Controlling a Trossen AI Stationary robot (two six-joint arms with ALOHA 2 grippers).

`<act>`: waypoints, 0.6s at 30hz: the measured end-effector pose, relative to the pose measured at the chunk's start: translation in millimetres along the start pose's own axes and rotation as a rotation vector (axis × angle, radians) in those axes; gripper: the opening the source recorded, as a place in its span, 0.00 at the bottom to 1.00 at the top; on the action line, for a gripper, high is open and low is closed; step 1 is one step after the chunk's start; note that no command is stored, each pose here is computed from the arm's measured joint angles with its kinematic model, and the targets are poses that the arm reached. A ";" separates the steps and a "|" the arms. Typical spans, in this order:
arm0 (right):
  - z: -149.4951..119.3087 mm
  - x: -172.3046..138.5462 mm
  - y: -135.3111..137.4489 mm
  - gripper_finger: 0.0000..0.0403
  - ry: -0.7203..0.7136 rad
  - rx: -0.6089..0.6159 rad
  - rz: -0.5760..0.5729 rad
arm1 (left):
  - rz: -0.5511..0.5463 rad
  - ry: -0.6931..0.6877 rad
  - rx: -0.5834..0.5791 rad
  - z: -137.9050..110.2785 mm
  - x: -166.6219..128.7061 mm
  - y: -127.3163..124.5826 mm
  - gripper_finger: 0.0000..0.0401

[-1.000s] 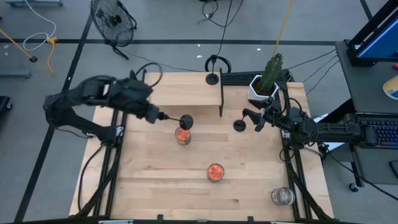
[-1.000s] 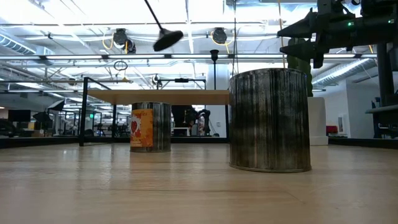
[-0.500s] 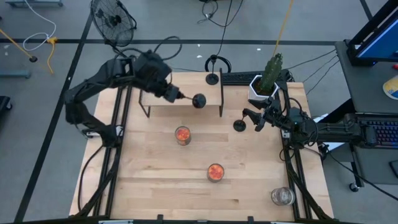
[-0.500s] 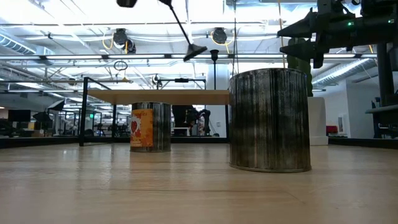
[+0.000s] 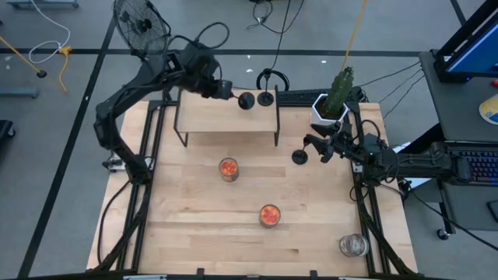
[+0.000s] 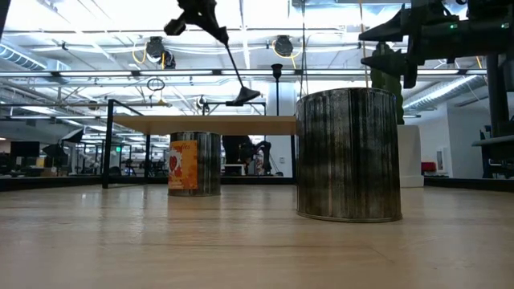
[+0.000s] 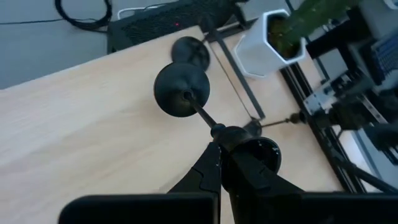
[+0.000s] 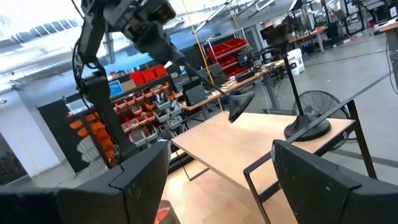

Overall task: Pick & Place candle stick holders
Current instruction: Put the bottom candle holder on the shelf

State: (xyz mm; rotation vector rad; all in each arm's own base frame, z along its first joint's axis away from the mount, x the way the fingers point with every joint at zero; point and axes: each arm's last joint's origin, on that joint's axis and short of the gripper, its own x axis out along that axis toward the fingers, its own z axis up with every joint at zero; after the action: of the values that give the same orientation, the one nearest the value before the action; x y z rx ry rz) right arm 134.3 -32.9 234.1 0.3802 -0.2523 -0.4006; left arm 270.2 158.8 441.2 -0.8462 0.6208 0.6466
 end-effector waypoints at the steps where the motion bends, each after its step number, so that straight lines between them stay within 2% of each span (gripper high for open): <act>1: -0.6 0.4 0.2 0.68 0.007 -0.004 0.009 | 0.004 0.003 -0.008 2.1 2.2 2.5 0.02; 10: -7.3 4.9 -0.1 0.68 0.060 -0.019 0.024 | 0.024 -0.004 -0.069 20.6 18.4 21.9 0.02; 18: -10.4 7.1 -0.8 0.68 0.079 -0.024 0.016 | -0.011 0.009 -0.118 35.5 28.0 39.8 0.02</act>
State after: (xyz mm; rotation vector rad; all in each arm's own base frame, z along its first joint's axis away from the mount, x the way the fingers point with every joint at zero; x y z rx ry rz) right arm 143.6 -33.4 225.6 0.3694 -0.1730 -0.3712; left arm 267.8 215.4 420.8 -0.9621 0.5906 0.6749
